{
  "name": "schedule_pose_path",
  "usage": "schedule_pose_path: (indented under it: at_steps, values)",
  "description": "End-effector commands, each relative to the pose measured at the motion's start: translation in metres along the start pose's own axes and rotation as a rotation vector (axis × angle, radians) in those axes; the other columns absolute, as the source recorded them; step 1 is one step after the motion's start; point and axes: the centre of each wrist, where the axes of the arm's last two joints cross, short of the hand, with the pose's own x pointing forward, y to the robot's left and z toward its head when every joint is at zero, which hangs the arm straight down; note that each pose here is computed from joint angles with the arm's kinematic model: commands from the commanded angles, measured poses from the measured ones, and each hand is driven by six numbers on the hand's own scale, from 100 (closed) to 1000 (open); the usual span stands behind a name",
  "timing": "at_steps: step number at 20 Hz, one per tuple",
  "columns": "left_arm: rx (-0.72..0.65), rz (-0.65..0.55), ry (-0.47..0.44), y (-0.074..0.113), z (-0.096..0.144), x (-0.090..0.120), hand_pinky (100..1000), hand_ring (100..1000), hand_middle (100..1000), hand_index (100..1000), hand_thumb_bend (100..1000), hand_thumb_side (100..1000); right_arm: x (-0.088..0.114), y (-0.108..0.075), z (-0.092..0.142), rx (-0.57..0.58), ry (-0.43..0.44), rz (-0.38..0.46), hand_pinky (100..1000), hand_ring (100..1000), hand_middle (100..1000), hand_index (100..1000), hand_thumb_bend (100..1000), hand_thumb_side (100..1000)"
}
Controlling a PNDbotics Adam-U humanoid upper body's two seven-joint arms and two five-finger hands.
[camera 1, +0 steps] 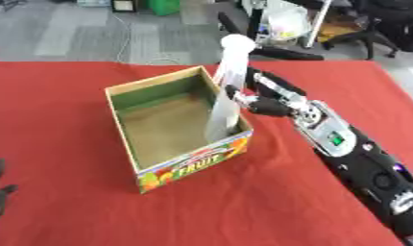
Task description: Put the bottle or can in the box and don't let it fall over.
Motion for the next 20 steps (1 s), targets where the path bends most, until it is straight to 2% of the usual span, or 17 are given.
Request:
schedule_pose_path:
  at_steps: [1, 14, 20]
  values:
    - [0.008, -0.031, -0.01, 0.009, 0.0, 0.003, 872, 1000, 918, 888, 533, 740, 0.008, -0.021, 0.009, -0.061, -0.018, 0.036, 943, 1000, 1000, 1000, 100, 625]
    - [0.011, -0.037, -0.007, 0.01, 0.0, 0.003, 872, 1000, 918, 887, 533, 741, 0.002, -0.023, 0.038, -0.128, -0.001, 0.037, 949, 1000, 1000, 1000, 100, 584]
    - [0.017, -0.038, -0.004, 0.011, 0.001, 0.002, 872, 1000, 918, 887, 530, 741, -0.001, -0.027, 0.057, -0.242, 0.0, 0.036, 945, 1000, 1000, 1000, 100, 546]
